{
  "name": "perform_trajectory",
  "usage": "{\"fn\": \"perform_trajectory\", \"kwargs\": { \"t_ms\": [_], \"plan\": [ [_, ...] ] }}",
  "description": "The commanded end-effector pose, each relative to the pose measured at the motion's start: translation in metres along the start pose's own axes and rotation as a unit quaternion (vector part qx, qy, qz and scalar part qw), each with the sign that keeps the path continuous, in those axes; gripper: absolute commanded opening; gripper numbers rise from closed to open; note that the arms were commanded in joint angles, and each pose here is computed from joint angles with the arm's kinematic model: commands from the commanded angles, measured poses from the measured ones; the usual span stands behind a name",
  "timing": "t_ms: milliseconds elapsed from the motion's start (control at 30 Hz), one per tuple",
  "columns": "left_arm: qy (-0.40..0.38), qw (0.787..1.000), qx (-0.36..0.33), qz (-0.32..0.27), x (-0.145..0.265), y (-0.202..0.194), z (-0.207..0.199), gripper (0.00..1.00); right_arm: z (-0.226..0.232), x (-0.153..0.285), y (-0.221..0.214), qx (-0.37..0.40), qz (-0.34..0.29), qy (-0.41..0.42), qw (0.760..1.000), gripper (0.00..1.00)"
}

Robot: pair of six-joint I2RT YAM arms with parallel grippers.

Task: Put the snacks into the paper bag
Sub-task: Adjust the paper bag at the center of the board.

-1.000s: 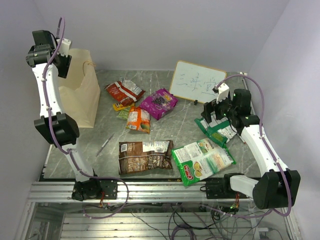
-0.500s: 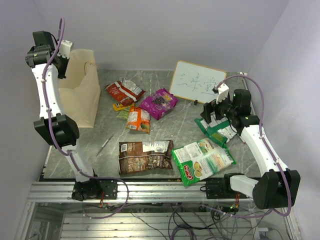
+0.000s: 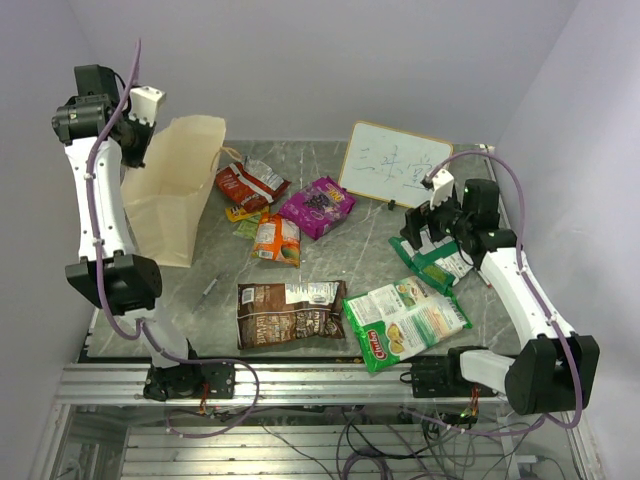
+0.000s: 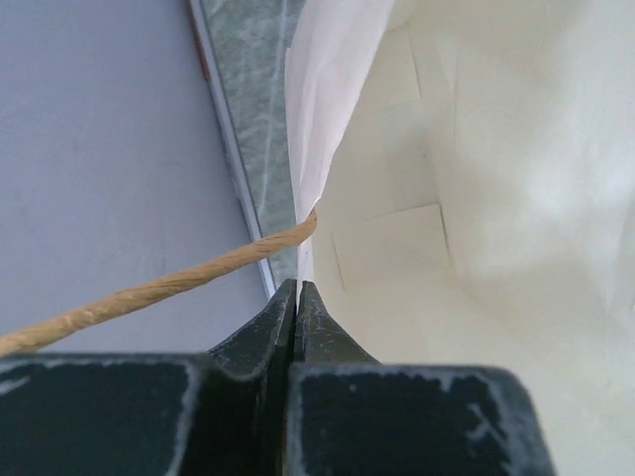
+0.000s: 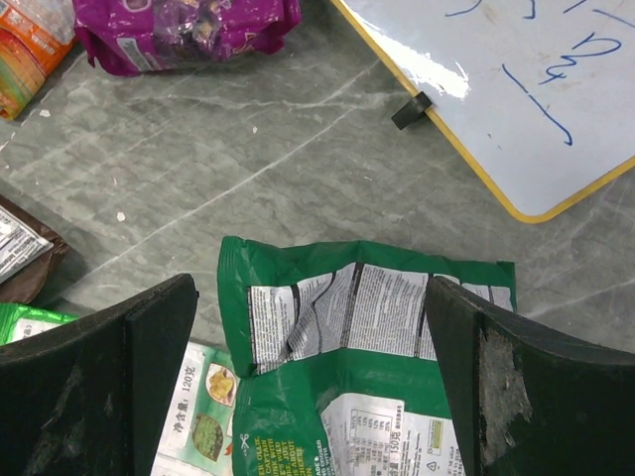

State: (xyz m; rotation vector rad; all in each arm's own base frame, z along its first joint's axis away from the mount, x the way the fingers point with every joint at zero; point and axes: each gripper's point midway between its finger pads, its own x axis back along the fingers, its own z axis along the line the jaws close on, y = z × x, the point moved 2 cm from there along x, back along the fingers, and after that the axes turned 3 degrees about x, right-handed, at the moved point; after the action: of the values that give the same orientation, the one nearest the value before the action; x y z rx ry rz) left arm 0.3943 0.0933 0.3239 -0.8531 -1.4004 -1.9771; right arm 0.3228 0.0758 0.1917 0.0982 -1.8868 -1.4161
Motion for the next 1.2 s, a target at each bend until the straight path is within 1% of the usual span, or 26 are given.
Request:
{"fn": "perform_trajectory", "kwargs": {
  "t_ms": [0, 233, 333, 467, 633, 800, 900, 967, 1033, 1167],
  "plan": [
    [-0.052, 0.999, -0.007, 0.013, 0.017, -0.014, -0.029, 0.07, 0.004, -0.004, -0.002, 0.012, 0.009, 0.016, 1.0, 1.0],
    [-0.127, 0.991, -0.02, 0.036, 0.023, -0.03, -0.064, 0.07, 0.01, -0.007, -0.008, 0.026, 0.03, 0.03, 0.999, 1.0],
    [-0.148, 0.987, -0.03, 0.053, 0.02, -0.04, -0.074, 0.07, 0.022, -0.01, -0.013, 0.043, 0.042, 0.048, 0.997, 1.0],
    [-0.169, 0.983, -0.037, 0.067, 0.022, -0.049, -0.082, 0.07, 0.055, -0.014, -0.009, 0.088, 0.041, 0.115, 0.989, 1.0],
    [-0.175, 0.982, -0.039, 0.05, 0.033, -0.047, -0.086, 0.07, 0.1, -0.023, 0.007, 0.148, 0.025, 0.186, 0.971, 1.0],
    [-0.212, 0.977, -0.021, 0.031, 0.042, -0.042, -0.104, 0.07, 0.155, -0.05, 0.005, 0.161, 0.026, 0.254, 0.953, 0.98],
    [-0.219, 0.975, -0.011, 0.019, 0.048, -0.037, -0.109, 0.07, 0.181, -0.065, -0.01, 0.155, 0.054, 0.284, 0.945, 0.96],
    [-0.224, 0.975, -0.003, 0.012, 0.05, -0.034, -0.11, 0.07, 0.19, -0.073, -0.025, 0.145, 0.084, 0.293, 0.941, 0.93],
    [-0.227, 0.974, 0.003, 0.007, 0.05, -0.031, -0.112, 0.07, 0.192, -0.079, -0.041, 0.136, 0.113, 0.293, 0.94, 0.91],
    [-0.234, 0.972, 0.008, 0.004, 0.046, -0.031, -0.116, 0.07, 0.189, -0.091, -0.063, 0.11, 0.153, 0.267, 0.945, 0.87]
  ]
}}
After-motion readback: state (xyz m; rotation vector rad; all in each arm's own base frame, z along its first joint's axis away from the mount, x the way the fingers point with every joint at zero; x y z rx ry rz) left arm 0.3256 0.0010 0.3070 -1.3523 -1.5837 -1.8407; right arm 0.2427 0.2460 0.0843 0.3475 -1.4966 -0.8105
